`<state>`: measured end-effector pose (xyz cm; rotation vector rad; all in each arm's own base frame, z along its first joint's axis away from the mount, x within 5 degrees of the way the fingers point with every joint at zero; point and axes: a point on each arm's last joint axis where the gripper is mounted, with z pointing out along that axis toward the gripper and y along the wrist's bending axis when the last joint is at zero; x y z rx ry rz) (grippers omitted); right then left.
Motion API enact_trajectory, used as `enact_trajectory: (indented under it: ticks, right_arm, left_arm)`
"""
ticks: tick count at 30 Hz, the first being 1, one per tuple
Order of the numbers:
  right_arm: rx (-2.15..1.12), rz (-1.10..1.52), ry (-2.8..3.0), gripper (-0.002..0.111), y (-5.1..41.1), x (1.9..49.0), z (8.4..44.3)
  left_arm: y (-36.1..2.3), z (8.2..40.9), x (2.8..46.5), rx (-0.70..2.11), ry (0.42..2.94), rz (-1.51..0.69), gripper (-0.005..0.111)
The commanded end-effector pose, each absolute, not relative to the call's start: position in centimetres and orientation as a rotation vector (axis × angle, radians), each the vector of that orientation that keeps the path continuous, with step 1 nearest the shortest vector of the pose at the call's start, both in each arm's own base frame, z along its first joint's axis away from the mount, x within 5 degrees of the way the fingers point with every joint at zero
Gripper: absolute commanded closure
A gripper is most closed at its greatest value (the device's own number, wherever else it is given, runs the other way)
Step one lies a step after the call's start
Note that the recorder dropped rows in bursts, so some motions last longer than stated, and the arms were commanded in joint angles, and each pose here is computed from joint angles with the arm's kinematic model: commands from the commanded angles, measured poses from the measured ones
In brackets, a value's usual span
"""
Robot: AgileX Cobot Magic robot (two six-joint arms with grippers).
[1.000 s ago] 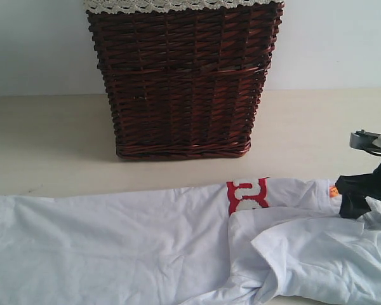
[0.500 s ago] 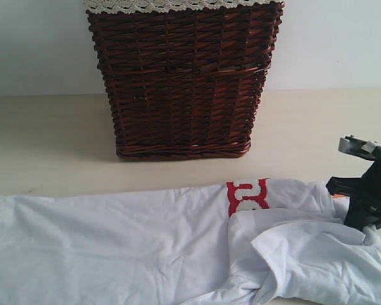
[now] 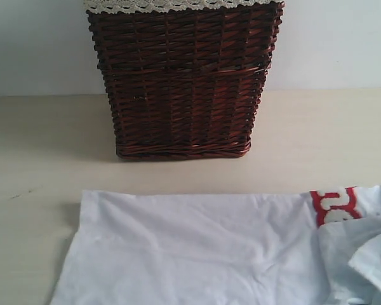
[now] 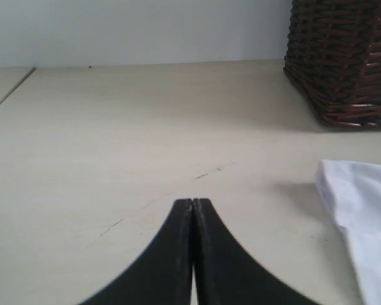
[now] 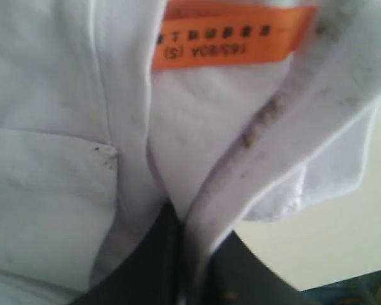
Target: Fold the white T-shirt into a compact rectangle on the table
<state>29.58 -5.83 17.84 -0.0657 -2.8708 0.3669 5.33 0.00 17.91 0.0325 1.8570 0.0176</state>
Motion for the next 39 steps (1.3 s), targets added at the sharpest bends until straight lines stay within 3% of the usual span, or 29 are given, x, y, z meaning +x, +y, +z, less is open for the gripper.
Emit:
enact_trajectory:
  ticks: [1, 6, 15, 21, 26, 31, 35, 39]
  right_arm:
    - [-0.143, 0.378, -3.044, 0.108, -5.9, 31.0, 22.7]
    - [-0.057, -0.107, -3.216, 0.108, -2.4, 31.3, 26.3]
    - [0.343, -0.581, -3.278, 0.108, 8.2, 28.1, 31.3]
    - [0.539, -0.725, -3.214, 0.108, 14.8, 25.4, 33.3]
    - [0.546, -0.844, -3.219, 0.108, 20.4, 23.6, 33.1]
    - [0.651, -1.031, -3.239, 0.108, 27.6, 22.8, 30.4]
    - [0.801, -0.930, -3.130, 0.091, 31.5, 21.8, 25.3]
    - [0.812, -0.822, -3.049, 0.055, 32.8, 21.7, 21.4]
  left_arm:
    - [0.0, 18.1, 5.3, 0.032, 1.841, 0.025, 0.107]
    - [0.0, 18.1, 5.3, 0.032, 1.841, 0.025, 0.107]
    - [0.0, 18.1, 5.3, 0.032, 1.841, 0.025, 0.107]
    - [0.0, 18.1, 5.3, 0.032, 1.841, 0.025, 0.107]
    - [0.0, 18.1, 5.3, 0.032, 1.841, 0.025, 0.107]
    - [0.0, 18.1, 5.3, 0.032, 1.841, 0.025, 0.107]
    - [0.0, 18.1, 5.3, 0.032, 1.841, 0.025, 0.107]
    - [0.0, 18.1, 5.3, 0.032, 1.841, 0.025, 0.107]
